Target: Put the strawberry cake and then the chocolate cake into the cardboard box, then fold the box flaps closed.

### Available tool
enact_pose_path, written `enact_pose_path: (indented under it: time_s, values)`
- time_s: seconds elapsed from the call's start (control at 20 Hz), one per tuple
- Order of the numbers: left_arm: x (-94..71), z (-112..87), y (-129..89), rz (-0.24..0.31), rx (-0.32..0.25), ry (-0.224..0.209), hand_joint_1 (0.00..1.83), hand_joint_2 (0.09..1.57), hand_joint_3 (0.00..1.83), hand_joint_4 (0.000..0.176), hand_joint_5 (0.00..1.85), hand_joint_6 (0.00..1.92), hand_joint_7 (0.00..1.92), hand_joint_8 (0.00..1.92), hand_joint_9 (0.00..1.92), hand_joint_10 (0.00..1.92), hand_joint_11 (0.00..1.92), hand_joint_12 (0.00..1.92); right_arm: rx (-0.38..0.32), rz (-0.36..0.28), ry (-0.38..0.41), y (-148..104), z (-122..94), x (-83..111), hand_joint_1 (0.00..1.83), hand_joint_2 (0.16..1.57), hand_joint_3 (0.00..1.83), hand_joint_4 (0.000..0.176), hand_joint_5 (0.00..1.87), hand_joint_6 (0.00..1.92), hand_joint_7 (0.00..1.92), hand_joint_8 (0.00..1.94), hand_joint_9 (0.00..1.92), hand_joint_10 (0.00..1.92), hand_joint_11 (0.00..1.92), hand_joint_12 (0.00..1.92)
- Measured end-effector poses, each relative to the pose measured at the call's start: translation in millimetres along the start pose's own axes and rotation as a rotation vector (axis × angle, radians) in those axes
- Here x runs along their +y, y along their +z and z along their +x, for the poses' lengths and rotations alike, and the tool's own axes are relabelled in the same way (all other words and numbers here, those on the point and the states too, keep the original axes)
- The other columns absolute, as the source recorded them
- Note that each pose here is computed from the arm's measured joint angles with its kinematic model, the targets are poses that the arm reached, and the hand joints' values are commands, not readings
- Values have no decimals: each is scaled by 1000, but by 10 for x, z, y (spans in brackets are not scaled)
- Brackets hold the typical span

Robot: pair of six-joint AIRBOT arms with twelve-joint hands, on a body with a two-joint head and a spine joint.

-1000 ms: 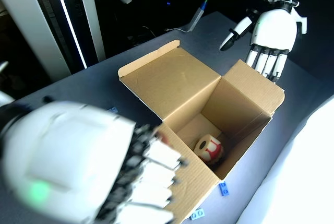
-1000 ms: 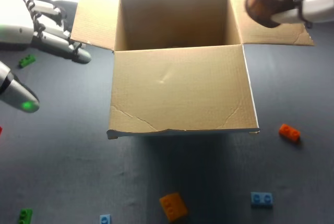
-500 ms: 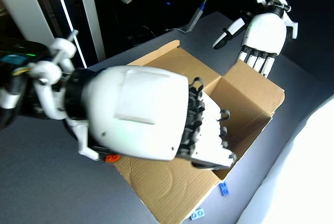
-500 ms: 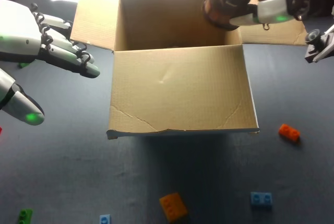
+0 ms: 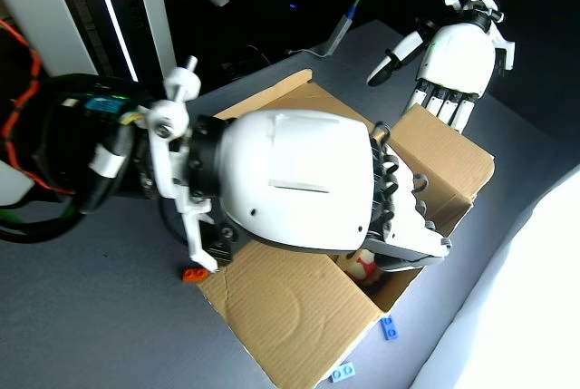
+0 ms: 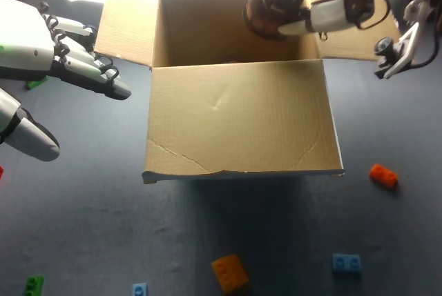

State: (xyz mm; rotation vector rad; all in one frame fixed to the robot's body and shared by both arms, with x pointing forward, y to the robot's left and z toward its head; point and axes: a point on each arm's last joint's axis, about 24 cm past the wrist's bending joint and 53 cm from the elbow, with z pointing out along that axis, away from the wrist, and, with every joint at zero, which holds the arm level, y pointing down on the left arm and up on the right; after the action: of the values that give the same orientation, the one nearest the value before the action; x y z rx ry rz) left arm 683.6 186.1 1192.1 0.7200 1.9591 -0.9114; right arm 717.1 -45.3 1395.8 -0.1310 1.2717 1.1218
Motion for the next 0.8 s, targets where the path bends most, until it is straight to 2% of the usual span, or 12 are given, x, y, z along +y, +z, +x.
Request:
enact_pose_path:
  time_s: [0.1,0.25,0.35,0.45,0.5,0.55,0.6,0.65,0.7,0.8]
  values:
    - [2,18,3,0,3,-4,125,1076,6,49,248,2,296,0,353,0,0,1098,34,18,-1,35,150,-61,1215,1147,0,0,947,966,913,1240,684,1421,423,1900]
    - [0,25,12,0,7,-2,163,1071,1,49,244,0,307,3,357,2,0,1106,40,21,-26,71,201,-92,1213,1155,3,0,894,1024,920,1252,688,1428,396,1911]
    - [-1,23,12,1,6,-3,160,1074,2,48,251,2,329,9,366,5,0,1106,42,13,-41,92,241,-62,1219,1151,0,0,913,984,921,1263,693,1439,411,1920]
    - [-1,24,12,1,7,-2,159,1078,4,47,250,2,335,10,371,6,0,1108,45,3,-43,106,289,-32,1195,1172,3,0,855,1096,894,1259,675,1335,432,1855]
    - [0,24,12,0,7,-2,156,1078,3,46,244,0,322,3,368,4,0,1099,46,0,-44,114,300,-17,1085,1204,1,0,799,1239,785,886,662,1208,424,1802]
    - [-1,23,12,1,6,-3,138,1080,4,48,223,0,302,0,357,0,0,1093,43,-5,-50,121,301,0,915,1152,0,0,526,740,665,541,581,1032,276,1728]
    - [-1,23,12,1,6,-3,134,1081,3,48,221,0,292,0,347,0,0,1079,44,-8,-54,129,311,13,828,1127,0,0,451,456,647,285,551,870,197,1657]
    - [1,26,12,0,8,-2,144,1079,1,47,223,1,303,3,352,2,0,1097,44,-10,-62,140,317,17,720,1100,0,0,335,250,550,118,419,740,73,1627]
    - [-6,25,19,2,8,-2,139,1078,1,43,224,2,303,3,351,1,0,1099,45,-10,-62,141,322,21,657,1056,0,0,263,127,441,33,316,614,14,1539]
    - [-7,25,23,3,8,-1,133,1079,1,43,219,0,301,1,344,1,0,1084,42,-13,-64,144,317,31,609,1006,0,0,174,21,314,0,248,366,0,1263]
